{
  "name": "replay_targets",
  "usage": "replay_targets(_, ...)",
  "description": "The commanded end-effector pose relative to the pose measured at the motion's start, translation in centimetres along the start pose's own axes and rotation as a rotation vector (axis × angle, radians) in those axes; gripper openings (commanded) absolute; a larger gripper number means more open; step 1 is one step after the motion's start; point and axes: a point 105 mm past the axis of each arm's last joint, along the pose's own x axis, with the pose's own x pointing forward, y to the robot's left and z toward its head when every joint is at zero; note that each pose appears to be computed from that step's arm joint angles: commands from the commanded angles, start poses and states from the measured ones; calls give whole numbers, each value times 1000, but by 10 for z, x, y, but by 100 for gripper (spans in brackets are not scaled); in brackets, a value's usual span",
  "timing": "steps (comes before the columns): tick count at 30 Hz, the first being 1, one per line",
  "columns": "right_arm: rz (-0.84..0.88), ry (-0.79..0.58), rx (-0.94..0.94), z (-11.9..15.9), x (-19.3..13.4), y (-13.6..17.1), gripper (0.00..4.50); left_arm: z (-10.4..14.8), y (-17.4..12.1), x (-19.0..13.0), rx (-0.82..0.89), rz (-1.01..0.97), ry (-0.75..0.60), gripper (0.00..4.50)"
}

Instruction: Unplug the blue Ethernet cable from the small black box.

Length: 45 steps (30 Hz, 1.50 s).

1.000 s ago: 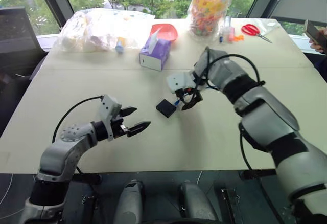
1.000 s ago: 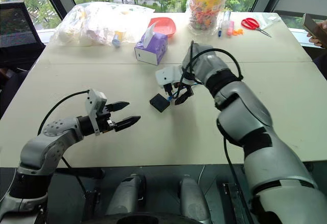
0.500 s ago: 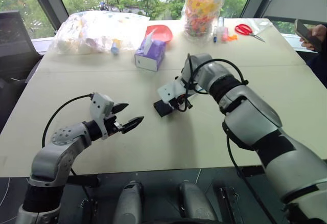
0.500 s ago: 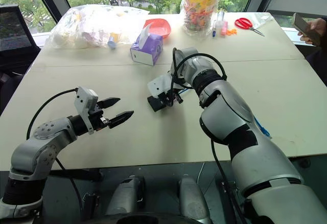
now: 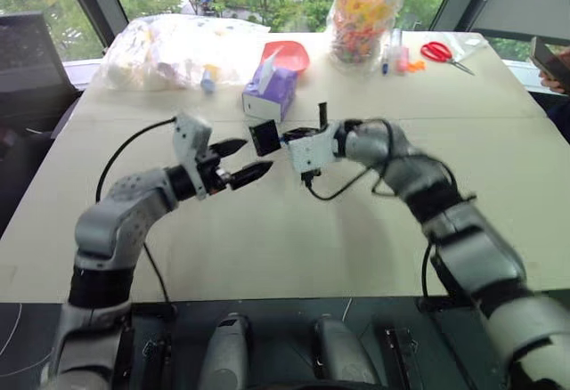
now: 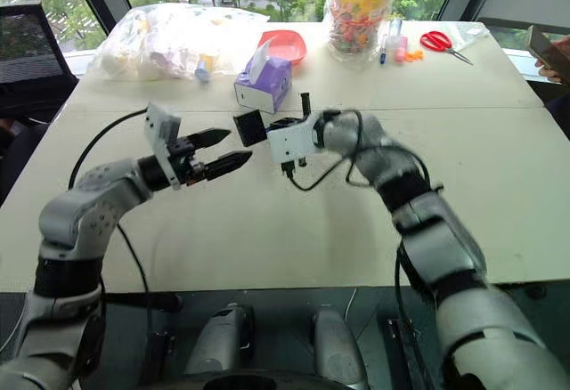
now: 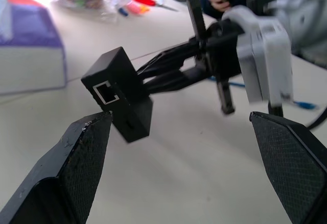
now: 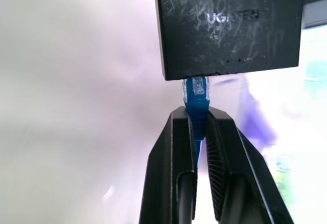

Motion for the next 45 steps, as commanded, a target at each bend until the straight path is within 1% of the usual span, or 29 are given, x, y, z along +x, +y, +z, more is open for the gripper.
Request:
replay_targets(1,-225,-55,-123,37,-21,-44,2,12,-10,8,-41,-109,-13,450)
replay_targets(8,-318,-12,-103,50,-43,-44,2,23,-12,26,-24,-196,-4,450)
replay_targets(15,-282,8,-97,48,-50,-39,2,23,-12,34,8,-233,-7,450)
replay_targets(22,-278,15,-102,45,-52,-41,2,24,-7,27,14,-227,-5,450)
replay_targets(26,-264,34,-110,37,-54,-40,2,26,-6,22,9,-225,-7,450)
replay_targets(32,-261,34,-107,35,-56,-39,2,26,-8,22,7,-231,3,450)
replay_targets(38,-253,51,-104,29,-57,-37,2,28,-5,13,1,-224,17,450)
replay_targets(45,-254,49,-103,30,-58,-37,2,28,-6,13,2,-225,21,450)
